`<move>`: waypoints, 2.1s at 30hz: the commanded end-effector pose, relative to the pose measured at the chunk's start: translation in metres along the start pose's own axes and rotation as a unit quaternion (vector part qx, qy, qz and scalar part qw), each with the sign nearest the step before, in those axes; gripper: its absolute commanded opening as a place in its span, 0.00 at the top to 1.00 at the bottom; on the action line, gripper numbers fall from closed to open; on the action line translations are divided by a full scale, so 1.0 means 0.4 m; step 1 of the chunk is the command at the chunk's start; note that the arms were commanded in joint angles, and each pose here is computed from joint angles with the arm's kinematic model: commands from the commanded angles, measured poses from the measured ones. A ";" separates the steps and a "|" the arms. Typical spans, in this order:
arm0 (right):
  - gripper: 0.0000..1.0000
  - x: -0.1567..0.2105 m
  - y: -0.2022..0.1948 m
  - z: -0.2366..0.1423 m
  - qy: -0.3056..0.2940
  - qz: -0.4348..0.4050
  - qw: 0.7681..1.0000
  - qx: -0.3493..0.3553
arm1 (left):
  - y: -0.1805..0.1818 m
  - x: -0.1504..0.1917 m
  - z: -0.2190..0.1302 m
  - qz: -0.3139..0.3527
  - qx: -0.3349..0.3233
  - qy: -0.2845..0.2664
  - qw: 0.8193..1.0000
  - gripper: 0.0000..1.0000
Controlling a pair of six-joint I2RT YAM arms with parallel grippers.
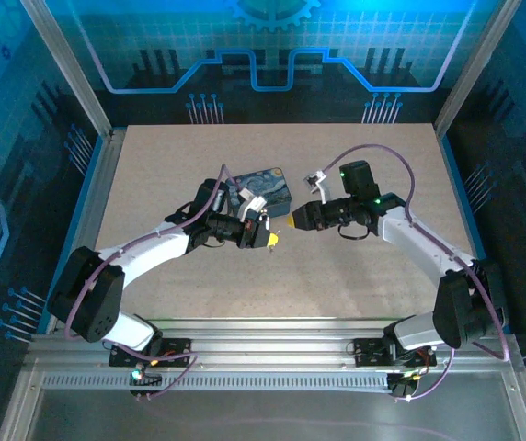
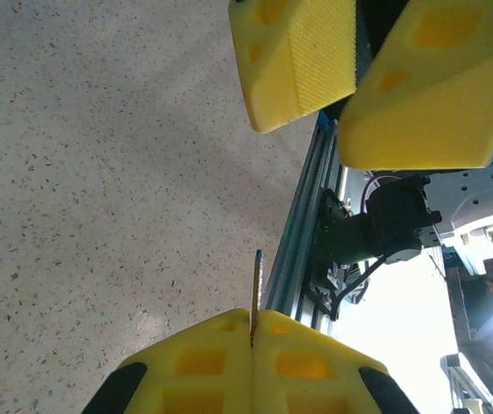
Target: Unlock the padlock with the key
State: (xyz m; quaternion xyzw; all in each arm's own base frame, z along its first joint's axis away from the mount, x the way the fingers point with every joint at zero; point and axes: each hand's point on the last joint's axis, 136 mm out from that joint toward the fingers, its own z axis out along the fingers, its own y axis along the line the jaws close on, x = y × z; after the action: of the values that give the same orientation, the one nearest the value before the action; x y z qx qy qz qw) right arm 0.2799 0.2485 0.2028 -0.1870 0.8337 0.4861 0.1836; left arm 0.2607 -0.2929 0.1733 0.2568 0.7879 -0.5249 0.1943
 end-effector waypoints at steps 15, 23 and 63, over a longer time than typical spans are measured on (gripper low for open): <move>0.61 -0.009 0.006 0.075 -0.033 0.086 0.996 0.009 | 0.020 -0.009 0.000 -0.012 -0.020 0.004 1.000 1.00; 0.67 0.004 -0.013 0.102 -0.013 0.104 0.994 0.018 | 0.014 -0.011 -0.003 -0.008 -0.018 0.001 1.000 1.00; 0.76 0.034 0.014 0.116 0.002 0.098 0.995 -0.029 | 0.016 -0.014 -0.018 -0.015 -0.012 -0.017 1.000 1.00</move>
State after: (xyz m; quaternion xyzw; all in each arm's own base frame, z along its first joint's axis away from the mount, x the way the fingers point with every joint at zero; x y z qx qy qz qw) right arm 0.2782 0.2834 0.1784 -0.0925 0.8428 0.5129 0.1348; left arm 0.2693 -0.2876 0.1650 0.2310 0.8033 -0.5154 0.1891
